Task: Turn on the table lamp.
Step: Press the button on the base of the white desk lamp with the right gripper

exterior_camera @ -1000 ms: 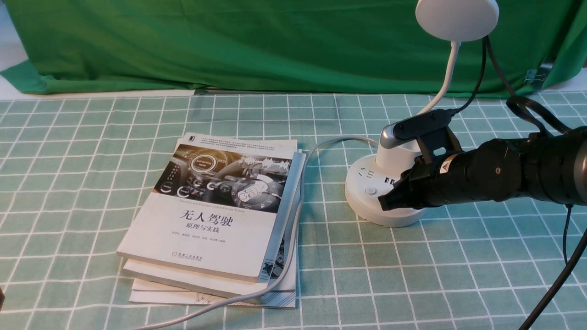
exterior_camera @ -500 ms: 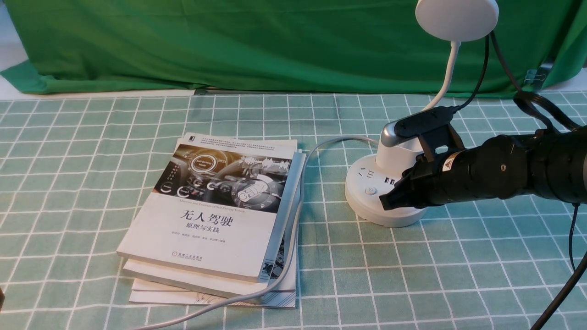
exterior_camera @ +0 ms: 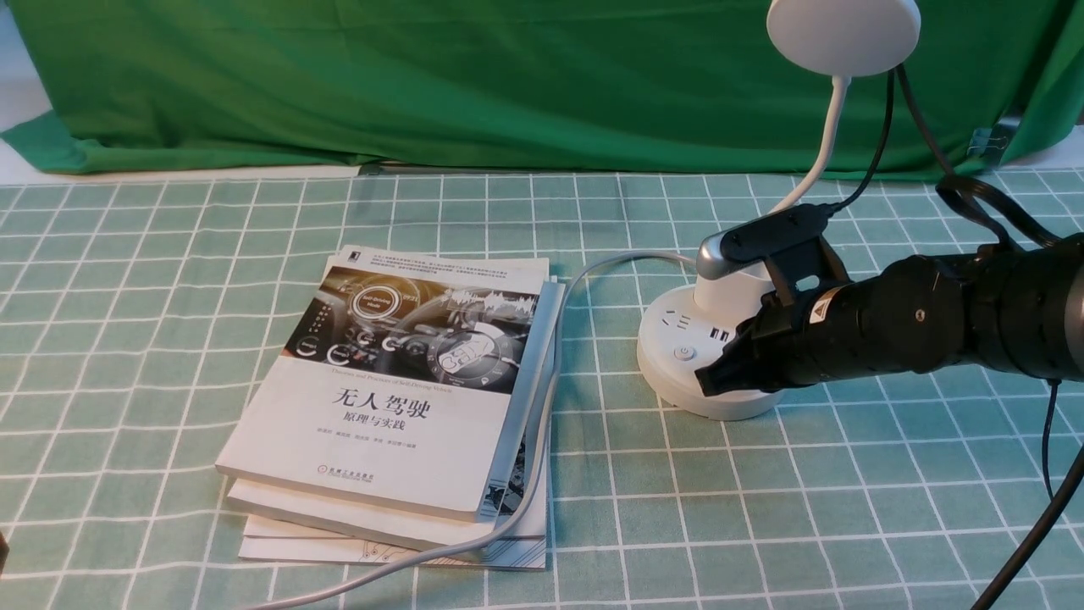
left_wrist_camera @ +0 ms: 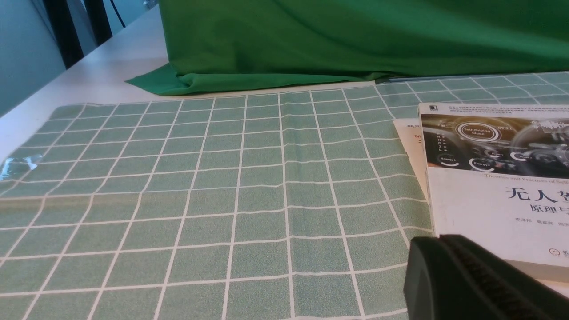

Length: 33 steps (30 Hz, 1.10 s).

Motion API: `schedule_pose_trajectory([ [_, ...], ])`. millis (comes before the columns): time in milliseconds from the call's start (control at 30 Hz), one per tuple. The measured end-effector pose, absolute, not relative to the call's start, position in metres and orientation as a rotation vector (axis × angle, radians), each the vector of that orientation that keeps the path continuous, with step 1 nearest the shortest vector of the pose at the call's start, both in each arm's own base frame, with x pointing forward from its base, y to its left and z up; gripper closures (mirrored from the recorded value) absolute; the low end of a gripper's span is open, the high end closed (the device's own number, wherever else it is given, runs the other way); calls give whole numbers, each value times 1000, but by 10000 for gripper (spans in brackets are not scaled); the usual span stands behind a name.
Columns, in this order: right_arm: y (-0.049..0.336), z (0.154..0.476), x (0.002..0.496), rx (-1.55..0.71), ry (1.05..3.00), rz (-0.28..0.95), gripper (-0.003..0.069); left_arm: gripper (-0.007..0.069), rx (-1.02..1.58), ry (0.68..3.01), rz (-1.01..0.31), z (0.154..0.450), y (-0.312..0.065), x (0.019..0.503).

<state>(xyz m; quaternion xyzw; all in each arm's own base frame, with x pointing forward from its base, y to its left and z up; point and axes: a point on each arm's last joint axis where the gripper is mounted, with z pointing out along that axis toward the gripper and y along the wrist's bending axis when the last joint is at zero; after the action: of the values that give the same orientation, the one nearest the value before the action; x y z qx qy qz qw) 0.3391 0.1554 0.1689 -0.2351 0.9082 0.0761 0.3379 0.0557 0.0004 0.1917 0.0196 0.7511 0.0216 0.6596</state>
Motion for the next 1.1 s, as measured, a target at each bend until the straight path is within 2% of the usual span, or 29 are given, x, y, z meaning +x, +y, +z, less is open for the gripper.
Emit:
schedule_pose_trajectory([
  [700,157,161,343,-612,2375,195,629,604,44,1700,49,192,0,56],
  [1100,156,169,339,-620,2380,203,629,604,44,1700,49,192,0,56],
])
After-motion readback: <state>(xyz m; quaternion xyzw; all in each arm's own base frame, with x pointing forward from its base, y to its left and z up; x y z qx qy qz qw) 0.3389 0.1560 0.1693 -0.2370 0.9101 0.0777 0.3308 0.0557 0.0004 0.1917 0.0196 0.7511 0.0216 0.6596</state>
